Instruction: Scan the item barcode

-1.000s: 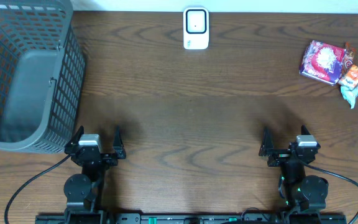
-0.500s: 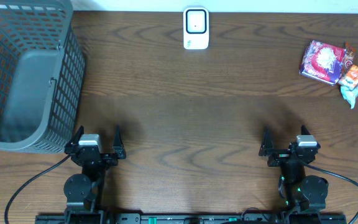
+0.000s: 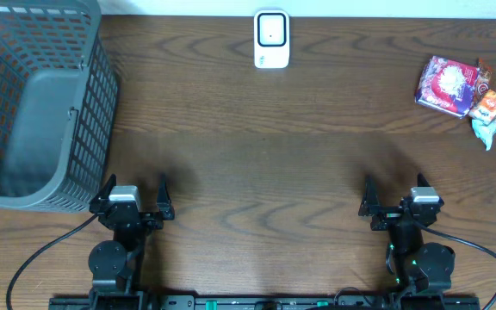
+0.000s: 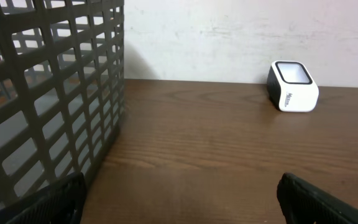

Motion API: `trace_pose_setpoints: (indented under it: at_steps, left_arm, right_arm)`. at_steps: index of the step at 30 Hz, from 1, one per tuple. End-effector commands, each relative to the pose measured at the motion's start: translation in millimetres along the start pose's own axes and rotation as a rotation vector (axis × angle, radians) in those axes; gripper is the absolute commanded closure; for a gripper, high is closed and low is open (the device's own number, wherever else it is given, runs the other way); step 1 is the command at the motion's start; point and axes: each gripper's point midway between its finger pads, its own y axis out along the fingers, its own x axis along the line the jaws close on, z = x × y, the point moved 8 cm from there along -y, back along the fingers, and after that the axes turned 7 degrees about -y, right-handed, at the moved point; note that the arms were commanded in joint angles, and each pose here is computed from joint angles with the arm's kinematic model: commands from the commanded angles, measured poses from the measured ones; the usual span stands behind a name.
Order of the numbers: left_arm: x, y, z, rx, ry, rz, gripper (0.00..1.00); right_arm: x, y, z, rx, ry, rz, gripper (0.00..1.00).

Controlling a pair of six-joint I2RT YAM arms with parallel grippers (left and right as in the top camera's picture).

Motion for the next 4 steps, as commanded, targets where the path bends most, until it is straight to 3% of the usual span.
trace_pose_setpoints:
  at_steps: [1,4]
  left_arm:
    - [3.7,0.0,9.7,0.046,-0.013,-0.026,0.02]
    - [3.7,0.0,9.7,0.046,-0.013,-0.026,0.02]
  right_arm:
    - [-2.6,-0.3,0.7,0.001,-0.010,0.018,0.01]
    - [-2.6,-0.3,0.7,0.001,-0.010,0.018,0.01]
